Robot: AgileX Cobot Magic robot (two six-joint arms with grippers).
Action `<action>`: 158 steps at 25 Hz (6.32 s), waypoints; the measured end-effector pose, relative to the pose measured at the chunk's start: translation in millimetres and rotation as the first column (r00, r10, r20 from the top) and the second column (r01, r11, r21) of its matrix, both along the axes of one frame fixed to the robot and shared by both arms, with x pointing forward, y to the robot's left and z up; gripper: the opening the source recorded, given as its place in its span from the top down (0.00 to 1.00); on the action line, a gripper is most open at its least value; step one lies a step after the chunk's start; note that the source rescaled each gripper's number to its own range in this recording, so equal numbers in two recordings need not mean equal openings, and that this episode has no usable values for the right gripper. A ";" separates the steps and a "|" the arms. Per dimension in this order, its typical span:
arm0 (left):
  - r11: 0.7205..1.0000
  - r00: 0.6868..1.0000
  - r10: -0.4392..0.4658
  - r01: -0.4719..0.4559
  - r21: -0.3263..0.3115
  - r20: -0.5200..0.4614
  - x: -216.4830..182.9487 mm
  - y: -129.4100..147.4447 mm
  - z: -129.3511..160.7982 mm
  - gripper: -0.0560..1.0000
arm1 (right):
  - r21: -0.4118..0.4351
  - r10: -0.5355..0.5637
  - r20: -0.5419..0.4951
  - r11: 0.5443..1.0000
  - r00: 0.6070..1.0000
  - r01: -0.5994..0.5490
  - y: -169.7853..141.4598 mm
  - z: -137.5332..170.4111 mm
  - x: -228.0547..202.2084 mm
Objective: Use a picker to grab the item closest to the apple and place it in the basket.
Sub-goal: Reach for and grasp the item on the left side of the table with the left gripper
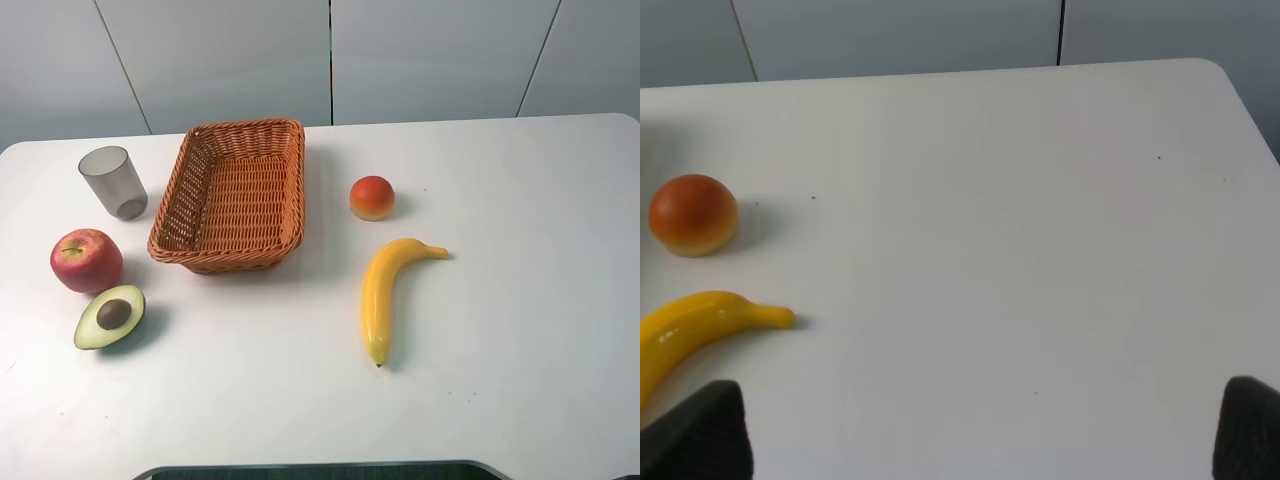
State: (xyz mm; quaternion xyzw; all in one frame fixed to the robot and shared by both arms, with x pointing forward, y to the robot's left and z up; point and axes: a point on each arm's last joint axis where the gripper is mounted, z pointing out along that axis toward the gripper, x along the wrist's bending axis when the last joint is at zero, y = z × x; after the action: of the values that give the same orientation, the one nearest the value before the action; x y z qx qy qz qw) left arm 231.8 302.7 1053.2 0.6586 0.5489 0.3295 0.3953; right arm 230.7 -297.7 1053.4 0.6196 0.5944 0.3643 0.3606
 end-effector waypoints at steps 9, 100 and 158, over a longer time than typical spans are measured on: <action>1.000 1.000 0.000 0.000 0.000 0.000 0.0 0.0 0.0 0.00 | 0.000 0.000 0.000 1.000 1.000 0.000 0.0 0.0 0.0; 0.894 0.645 -0.071 0.380 0.238 -0.761 205.9 -64.7 -149.9 0.00 | 0.000 0.000 0.000 1.000 1.000 0.000 0.0 0.0 0.0; 0.909 0.680 -0.073 0.347 0.231 -0.730 222.9 -67.1 -187.4 0.94 | 0.016 -0.009 0.000 1.000 1.000 0.009 0.0 0.0 0.0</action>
State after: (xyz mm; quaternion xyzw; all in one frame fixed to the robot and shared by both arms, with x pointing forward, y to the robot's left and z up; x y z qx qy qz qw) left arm 454.7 235.6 865.8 0.8528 0.5090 0.0959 0.0662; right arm 230.7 -297.7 1053.4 0.6251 0.5886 0.3676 0.3572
